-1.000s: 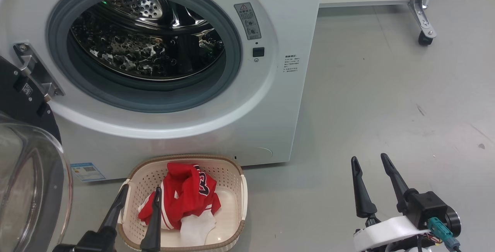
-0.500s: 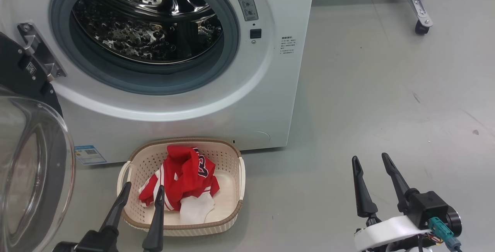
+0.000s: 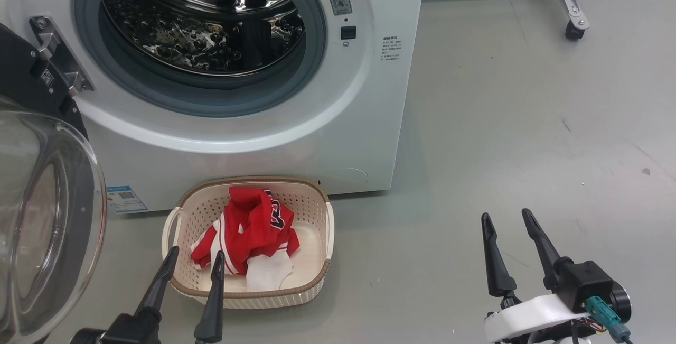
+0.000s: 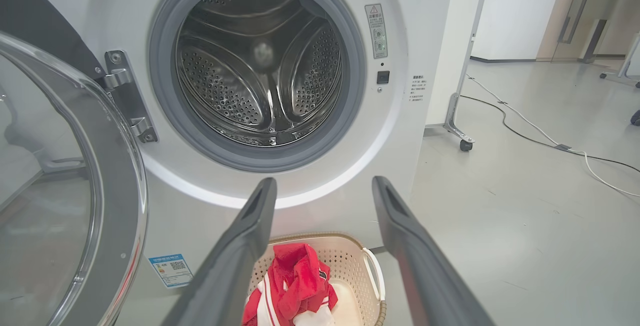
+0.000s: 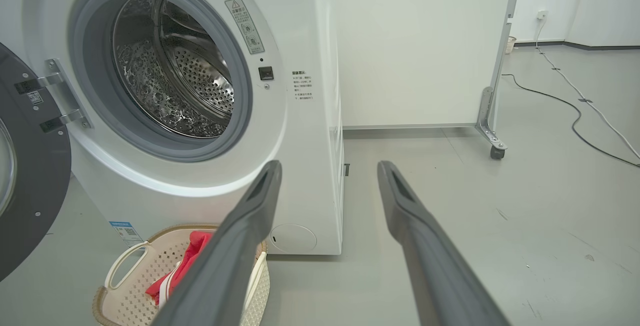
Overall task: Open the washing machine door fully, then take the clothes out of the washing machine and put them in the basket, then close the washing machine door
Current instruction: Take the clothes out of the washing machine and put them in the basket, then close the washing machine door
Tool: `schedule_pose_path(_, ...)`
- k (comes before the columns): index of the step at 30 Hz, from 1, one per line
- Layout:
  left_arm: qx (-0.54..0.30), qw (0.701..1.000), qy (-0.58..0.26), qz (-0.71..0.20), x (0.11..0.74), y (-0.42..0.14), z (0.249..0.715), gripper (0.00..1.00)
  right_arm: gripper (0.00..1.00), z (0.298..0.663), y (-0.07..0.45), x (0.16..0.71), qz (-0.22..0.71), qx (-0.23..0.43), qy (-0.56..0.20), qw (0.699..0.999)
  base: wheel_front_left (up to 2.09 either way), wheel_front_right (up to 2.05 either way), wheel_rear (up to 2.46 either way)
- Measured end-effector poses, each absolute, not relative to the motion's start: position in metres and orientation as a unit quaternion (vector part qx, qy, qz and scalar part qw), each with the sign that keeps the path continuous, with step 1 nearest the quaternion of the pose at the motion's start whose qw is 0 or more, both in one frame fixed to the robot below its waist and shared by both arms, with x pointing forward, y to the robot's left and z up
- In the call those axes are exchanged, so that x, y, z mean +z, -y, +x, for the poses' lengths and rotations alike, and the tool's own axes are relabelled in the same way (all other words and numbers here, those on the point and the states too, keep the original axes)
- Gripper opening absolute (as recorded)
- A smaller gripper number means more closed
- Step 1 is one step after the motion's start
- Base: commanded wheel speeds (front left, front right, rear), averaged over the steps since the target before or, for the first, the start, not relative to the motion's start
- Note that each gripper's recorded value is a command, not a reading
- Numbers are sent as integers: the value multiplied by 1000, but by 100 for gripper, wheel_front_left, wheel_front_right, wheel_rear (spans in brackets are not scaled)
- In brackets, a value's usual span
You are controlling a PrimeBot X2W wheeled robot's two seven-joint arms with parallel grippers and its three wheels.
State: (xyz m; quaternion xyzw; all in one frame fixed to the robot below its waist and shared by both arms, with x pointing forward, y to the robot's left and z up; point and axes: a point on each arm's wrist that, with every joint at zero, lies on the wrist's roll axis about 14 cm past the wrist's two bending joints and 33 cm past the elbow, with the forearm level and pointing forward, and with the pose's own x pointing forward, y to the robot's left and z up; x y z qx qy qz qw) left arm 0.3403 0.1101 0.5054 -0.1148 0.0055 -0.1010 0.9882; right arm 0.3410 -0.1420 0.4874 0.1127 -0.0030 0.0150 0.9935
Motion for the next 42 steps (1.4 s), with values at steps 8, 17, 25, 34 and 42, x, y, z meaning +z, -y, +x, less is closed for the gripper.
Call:
schedule_pose_path(8,-102,988,-6,-115,506,-110,340,100,100,341,143,488,112,14,4,994,-6,6,0)
schedule_pose_path(17,-103,988,-4,-115,507,-109,339,100,100,340,143,489,112,14,6,994,0,0,0)
schedule_pose_path(25,-104,988,-5,-115,508,-109,338,100,100,340,143,490,112,15,7,994,0,0,0)
schedule_pose_path(34,-104,988,-2,-115,510,-109,337,100,100,341,141,491,112,17,8,993,0,0,0)
schedule_pose_path(42,-91,989,-3,-116,510,-116,333,100,100,347,137,492,112,25,10,993,0,0,0)
